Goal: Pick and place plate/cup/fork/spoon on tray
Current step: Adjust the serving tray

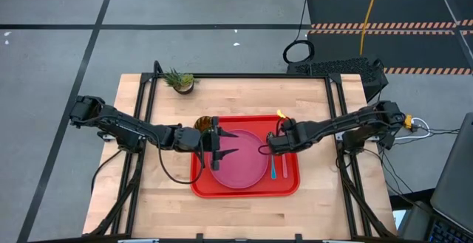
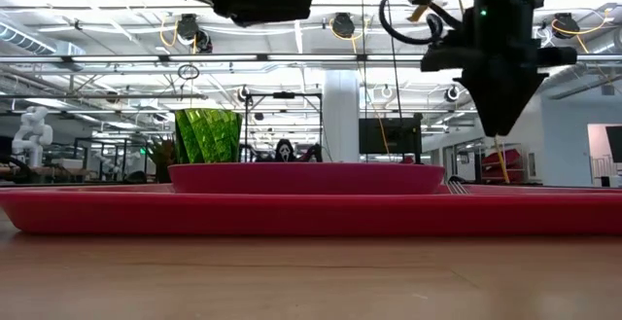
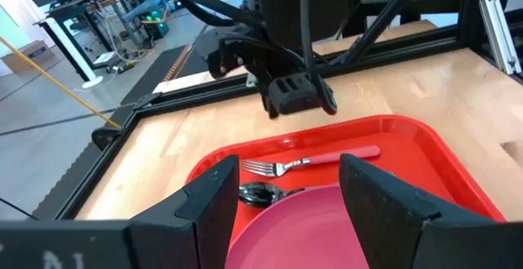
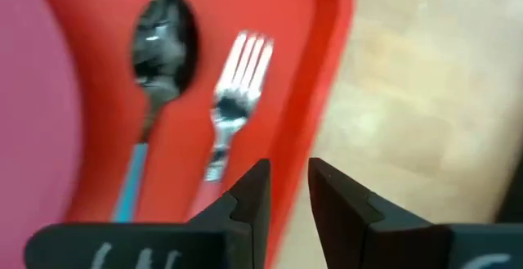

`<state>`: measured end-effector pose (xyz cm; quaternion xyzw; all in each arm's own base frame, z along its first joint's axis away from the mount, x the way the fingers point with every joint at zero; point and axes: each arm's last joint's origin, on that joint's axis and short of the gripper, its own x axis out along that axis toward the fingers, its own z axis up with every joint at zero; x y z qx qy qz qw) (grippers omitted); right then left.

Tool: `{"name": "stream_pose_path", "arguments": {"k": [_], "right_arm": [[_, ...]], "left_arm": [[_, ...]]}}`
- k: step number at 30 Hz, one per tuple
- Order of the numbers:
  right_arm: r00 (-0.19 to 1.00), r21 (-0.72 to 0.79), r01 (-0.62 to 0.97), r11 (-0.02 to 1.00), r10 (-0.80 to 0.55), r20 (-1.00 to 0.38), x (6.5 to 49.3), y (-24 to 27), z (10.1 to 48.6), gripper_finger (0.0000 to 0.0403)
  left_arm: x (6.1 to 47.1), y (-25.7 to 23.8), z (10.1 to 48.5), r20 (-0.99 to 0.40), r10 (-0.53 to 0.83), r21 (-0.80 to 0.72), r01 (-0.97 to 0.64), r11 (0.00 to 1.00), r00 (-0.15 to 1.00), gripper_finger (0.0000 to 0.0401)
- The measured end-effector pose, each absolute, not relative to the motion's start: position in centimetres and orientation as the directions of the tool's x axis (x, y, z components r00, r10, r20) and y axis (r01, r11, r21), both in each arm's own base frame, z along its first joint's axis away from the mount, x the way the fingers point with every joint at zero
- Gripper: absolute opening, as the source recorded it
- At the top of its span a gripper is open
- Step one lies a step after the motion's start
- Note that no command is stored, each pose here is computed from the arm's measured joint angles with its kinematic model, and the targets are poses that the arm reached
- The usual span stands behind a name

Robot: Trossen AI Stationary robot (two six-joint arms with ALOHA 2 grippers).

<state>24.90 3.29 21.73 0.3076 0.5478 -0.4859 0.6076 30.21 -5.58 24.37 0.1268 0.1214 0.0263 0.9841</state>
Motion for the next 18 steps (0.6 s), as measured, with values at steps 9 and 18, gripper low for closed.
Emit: {"name": "stream_pose_path", "arguments": {"k": [9, 18], "right_arm": [[-0.154, -0.42, 0.773, 0.475, -0.503, -0.851, 23.7, 2.4, 22.2, 0.0078], [-0.074, -0.551, 0.529, 0.645, -0.612, -0.788, 23.8, 0.5, 23.0, 0.0077]], "left_arm": [[30.3, -5.0, 24.4, -0.232, 0.1, 0.267, -0.036, 0.963, 0.967, 0.0214], [30.5, -4.0, 24.5, -0.223, 0.132, 0.257, -0.073, 0.964, 0.966, 0.0214]]}}
